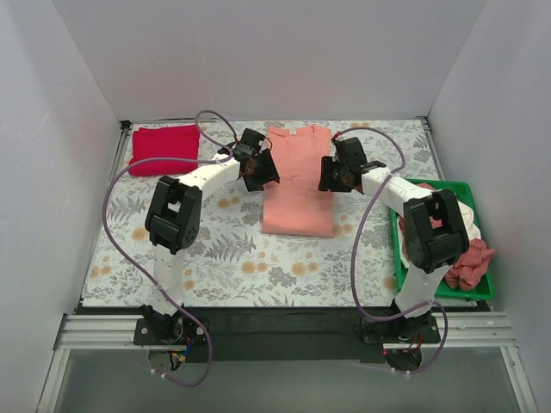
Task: Fold and stack the t-shirts
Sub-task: Fold the tshirt
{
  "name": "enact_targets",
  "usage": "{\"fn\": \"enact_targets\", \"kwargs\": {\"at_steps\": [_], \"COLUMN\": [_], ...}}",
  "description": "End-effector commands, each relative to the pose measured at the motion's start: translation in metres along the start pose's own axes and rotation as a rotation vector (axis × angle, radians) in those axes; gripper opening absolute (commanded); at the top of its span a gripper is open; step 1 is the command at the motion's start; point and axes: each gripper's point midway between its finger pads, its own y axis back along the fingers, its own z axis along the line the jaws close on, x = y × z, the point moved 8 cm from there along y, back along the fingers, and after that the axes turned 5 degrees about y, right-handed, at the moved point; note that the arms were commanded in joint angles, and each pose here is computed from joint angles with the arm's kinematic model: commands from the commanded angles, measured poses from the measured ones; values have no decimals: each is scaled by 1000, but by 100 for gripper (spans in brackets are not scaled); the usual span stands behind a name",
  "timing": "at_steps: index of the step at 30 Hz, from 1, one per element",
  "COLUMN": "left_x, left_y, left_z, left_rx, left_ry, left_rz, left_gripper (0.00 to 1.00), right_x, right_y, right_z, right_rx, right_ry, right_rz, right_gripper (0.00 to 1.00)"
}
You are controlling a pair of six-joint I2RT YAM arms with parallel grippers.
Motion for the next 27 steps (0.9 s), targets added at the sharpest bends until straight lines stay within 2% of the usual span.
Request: {"fn": "enact_targets", "kwargs": {"at_steps": [1,3,4,5,6,8,11,17,22,27], "left_x": [-19,-17,-17,-12,-9,-5,23,85,108,125], "left_y": [22,28,39,41,45,66,82,79,60,43], "left_z": [-21,-21,-25,-20,-18,-22,-18,-8,8,34], "left_rx": [85,101,122,118,123,166,223,347,290,187], "left_ry": [-22,-26,-30,-25,-23,-18,-26,-8,3,23], "left_rz": [-46,-36,-44,-31,-31,-53,1,175,238,271], "left_gripper": [59,67,69,70,72,73,74,74,74,74], "right_x": [-32,-33,-30,-28,-24,-11,9,48,79,104], "right_y": [14,21,27,31,35,46,64,87,70,48], "right_z": [6,10,11,14,15,17,24,40,38,27], "right_rx": [-34,-70,-82,-109,-124,-170,-276,-546,-597,-520], "right_ry": [10,11,11,13,12,-6,-32,-69,-87,-111], "right_rz": [-105,-109,-112,-110,-104,-88,-91,-119,-23,55], "right_gripper": [58,68,80,96,98,98,98,98,98,98]}}
